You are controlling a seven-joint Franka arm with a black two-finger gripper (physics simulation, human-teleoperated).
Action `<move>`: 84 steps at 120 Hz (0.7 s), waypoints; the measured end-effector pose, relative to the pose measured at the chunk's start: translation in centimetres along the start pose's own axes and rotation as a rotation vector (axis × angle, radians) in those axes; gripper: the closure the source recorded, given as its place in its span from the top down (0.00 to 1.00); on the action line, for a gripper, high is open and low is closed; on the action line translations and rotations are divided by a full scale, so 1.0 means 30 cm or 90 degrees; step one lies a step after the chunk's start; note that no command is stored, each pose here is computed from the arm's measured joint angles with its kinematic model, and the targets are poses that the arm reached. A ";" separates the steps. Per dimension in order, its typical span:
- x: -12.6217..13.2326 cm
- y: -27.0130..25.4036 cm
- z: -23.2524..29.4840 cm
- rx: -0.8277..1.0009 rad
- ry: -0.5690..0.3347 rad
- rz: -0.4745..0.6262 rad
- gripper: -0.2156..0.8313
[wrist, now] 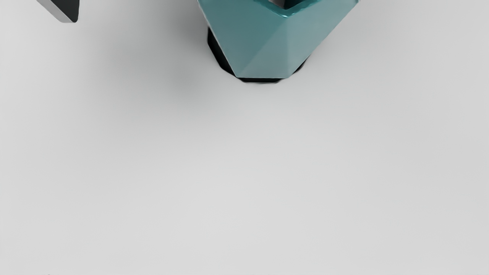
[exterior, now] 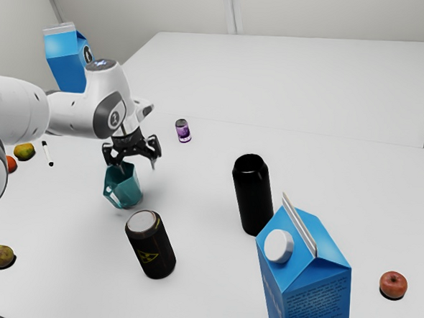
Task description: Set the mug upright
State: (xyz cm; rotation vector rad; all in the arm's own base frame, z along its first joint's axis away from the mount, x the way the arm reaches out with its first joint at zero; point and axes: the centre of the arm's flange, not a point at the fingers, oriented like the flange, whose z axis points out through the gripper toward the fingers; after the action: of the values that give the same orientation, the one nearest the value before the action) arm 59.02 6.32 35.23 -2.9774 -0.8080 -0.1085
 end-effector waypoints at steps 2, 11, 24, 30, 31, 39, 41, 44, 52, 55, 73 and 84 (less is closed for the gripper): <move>0.001 0.000 -0.002 -0.001 0.000 0.000 0.72; 0.006 0.009 -0.019 -0.003 0.003 0.000 0.74; 0.009 0.017 -0.034 -0.005 0.005 0.001 0.76; 0.012 0.018 -0.043 -0.006 0.006 0.001 0.77; 0.013 0.018 -0.044 -0.006 0.006 0.001 0.77; 0.016 0.019 -0.052 -0.006 0.007 0.001 0.78; 0.017 0.020 -0.054 -0.007 0.007 0.001 0.78; 0.018 0.020 -0.058 -0.007 0.008 0.001 0.78; 0.023 0.023 -0.070 -0.008 0.009 0.002 0.78; 0.025 0.023 -0.076 -0.009 0.010 0.002 0.78; 0.037 0.029 -0.127 -0.015 0.016 0.006 0.79; 0.054 0.033 -0.199 -0.021 0.024 0.013 0.79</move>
State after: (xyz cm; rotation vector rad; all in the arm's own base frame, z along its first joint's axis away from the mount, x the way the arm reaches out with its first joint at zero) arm 60.58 5.85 41.27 -3.0043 -0.7788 -0.1780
